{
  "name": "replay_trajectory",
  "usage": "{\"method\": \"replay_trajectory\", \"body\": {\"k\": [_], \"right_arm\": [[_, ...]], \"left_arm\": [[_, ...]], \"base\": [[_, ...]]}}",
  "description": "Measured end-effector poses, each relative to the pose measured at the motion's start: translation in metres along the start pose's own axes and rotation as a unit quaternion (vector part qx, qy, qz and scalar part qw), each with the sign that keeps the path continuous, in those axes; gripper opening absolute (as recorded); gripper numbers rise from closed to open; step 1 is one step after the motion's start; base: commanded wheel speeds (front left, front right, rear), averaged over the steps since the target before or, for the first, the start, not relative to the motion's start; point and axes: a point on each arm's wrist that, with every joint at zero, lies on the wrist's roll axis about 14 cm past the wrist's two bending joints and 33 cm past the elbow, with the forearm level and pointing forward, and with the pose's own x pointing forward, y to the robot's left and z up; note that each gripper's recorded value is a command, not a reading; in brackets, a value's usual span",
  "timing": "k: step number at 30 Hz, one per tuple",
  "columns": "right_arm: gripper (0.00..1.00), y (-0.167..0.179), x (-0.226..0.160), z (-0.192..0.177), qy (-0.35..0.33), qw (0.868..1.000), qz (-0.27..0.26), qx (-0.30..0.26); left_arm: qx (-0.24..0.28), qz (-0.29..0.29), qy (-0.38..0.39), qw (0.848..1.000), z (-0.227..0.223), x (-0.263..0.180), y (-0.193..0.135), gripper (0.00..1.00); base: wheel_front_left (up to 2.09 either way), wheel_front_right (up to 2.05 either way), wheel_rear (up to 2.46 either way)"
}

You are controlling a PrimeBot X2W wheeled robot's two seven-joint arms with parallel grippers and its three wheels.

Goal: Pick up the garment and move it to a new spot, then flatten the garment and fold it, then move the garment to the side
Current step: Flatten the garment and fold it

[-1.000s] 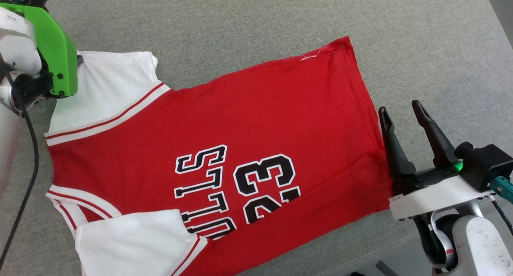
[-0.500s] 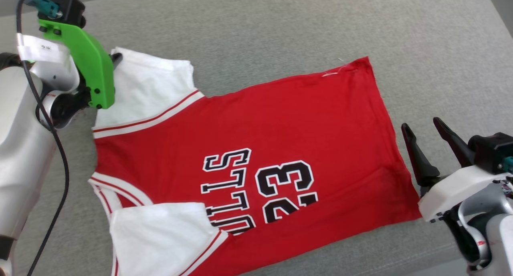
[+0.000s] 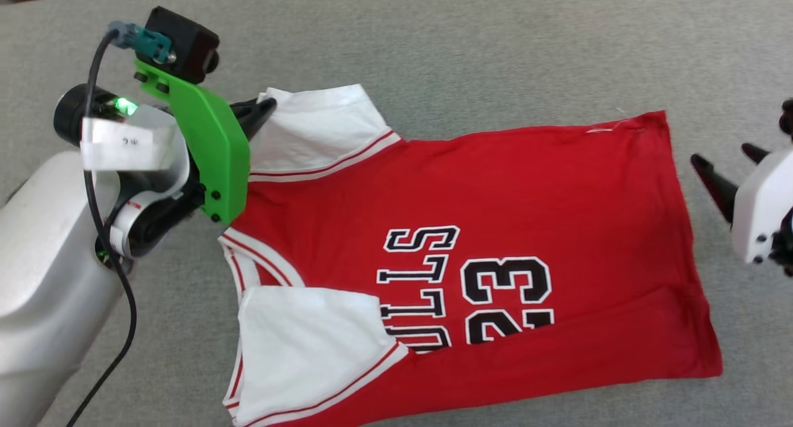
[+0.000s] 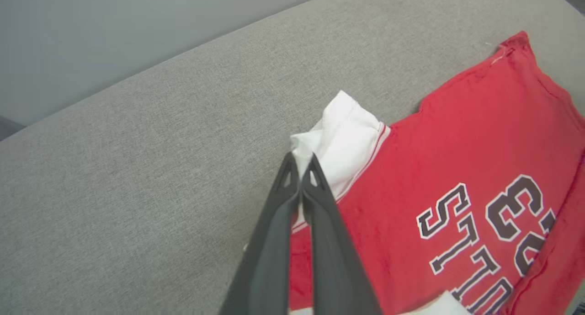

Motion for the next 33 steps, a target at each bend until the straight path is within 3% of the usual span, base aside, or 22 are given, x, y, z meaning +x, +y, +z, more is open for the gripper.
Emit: {"method": "replay_trajectory", "body": {"k": [9, 23, 24, 25, 26, 33], "right_arm": [[1.00, -0.009, 0.055, 0.000, 0.089, 0.996, 0.003, -0.015], [0.99, 0.014, 0.111, -0.036, 0.171, 0.983, 0.035, -0.053], [0.42, 0.014, 0.112, -0.038, 0.176, 0.982, 0.036, -0.054], [0.04, 0.015, 0.112, -0.039, 0.177, 0.982, 0.037, -0.054], [0.00, 0.016, 0.112, -0.039, 0.177, 0.982, 0.040, -0.054], [0.00, 0.022, 0.109, -0.024, 0.125, 0.990, 0.049, -0.037]], "left_arm": [[-0.008, -0.003, -0.013, 1.000, -0.009, -0.016, -0.007, 0.00], [-0.027, 0.011, 0.008, 1.000, -0.037, -0.020, 0.004, 0.00], [-0.029, 0.013, 0.009, 0.999, -0.039, -0.020, 0.005, 0.00], [-0.030, 0.014, 0.008, 0.999, -0.040, -0.020, 0.006, 0.00], [-0.031, 0.016, 0.009, 0.999, -0.040, -0.020, 0.007, 0.00], [-0.040, 0.033, -0.004, 0.999, -0.041, -0.027, 0.012, 0.00]], "base": [[0.00, 0.00, 0.00], [0.00, 0.00, 0.00], [0.00, 0.00, 0.00], [0.00, 0.00, 0.00], [0.00, 0.00, 0.00], [0.00, 0.00, 0.00]]}}
